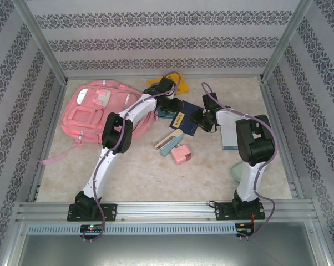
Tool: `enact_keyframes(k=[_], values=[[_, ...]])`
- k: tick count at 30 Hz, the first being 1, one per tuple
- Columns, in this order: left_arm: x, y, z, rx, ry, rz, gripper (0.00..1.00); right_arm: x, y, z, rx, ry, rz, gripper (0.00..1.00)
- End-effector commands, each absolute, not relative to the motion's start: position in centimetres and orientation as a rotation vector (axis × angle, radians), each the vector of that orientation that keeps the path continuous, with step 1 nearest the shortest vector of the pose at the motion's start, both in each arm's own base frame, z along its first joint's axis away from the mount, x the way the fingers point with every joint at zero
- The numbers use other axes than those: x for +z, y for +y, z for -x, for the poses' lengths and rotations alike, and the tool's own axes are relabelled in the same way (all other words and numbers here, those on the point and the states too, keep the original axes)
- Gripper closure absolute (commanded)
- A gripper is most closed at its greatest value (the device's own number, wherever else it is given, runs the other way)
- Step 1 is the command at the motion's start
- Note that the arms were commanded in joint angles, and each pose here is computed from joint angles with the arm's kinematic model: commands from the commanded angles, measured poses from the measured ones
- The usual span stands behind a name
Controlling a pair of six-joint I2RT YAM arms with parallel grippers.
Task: Pack books, pencil case, and school supplies into a backpack
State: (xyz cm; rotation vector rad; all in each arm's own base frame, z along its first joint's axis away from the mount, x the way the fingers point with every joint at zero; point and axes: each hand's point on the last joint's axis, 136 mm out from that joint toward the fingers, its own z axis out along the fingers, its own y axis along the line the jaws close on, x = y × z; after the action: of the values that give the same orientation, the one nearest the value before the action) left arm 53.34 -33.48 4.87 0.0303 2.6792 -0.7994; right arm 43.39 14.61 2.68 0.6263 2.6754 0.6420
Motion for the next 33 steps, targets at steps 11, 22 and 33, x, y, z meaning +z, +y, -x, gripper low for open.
enact_keyframes(k=[11,22,33], values=[[1.0,-34.2,-48.7,-0.863,2.860,-0.023,0.61,4.4,19.0,-46.1,1.035,2.571,-0.531,0.50],[1.5,-34.4,-48.5,-0.883,2.862,-0.038,0.61,11.3,20.3,-47.6,1.261,2.330,-0.470,0.56],[1.5,-34.2,-48.4,-0.869,2.869,-0.059,0.61,13.6,20.0,-46.9,1.344,2.261,-0.412,0.55]])
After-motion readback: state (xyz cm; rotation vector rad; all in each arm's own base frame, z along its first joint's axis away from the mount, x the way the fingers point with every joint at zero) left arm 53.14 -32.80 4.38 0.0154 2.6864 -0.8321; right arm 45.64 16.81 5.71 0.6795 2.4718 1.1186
